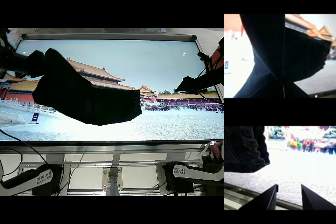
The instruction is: Fold the clothes and pants, and hang the long-sleeved shirts on hangers.
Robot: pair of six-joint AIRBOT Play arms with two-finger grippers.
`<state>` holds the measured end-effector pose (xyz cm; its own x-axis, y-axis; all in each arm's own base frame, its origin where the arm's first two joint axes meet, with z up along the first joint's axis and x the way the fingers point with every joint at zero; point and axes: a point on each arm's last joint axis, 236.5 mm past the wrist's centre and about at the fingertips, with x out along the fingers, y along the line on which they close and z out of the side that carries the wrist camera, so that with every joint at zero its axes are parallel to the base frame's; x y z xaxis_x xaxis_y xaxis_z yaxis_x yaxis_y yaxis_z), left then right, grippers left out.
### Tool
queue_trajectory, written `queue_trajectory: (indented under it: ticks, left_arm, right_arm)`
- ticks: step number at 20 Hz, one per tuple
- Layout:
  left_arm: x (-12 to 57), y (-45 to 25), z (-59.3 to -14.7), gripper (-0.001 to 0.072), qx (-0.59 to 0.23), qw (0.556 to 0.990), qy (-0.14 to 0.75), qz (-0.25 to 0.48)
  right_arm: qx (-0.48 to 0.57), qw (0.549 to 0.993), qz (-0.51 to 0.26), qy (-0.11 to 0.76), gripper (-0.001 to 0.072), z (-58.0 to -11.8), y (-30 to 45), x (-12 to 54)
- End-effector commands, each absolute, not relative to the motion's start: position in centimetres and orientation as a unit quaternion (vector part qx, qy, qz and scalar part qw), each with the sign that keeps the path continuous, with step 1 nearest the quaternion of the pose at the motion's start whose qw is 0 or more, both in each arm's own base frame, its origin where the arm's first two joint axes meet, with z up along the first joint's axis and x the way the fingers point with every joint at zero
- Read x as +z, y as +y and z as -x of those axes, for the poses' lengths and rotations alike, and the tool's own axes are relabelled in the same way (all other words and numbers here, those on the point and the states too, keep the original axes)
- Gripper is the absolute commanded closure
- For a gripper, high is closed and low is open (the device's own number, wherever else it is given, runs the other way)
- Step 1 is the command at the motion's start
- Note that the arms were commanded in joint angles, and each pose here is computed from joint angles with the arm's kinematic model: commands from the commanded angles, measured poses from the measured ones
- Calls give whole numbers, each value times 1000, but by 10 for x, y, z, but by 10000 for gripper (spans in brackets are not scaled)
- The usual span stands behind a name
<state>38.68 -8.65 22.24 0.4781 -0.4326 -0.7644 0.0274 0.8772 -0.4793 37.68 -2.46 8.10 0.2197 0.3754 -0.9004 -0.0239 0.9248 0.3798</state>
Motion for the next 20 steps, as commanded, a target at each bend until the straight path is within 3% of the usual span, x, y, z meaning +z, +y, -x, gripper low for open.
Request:
queue_trajectory:
  ticks: [1,8,14,20]
  left_arm:
    - [221,-128,-387,687,-176,820,509,195]
    - [176,-220,-381,687,-262,746,580,197]
    - [210,-277,-400,688,-323,761,516,223]
    - [169,-334,-402,687,-343,741,536,215]
  right_arm:
    - [130,769,-144,610,377,-377,-25,81]
    - [129,769,-144,609,377,-378,-25,81]
    - [129,770,-144,608,377,-378,-25,81]
    - [129,770,-144,609,377,-378,-25,81]
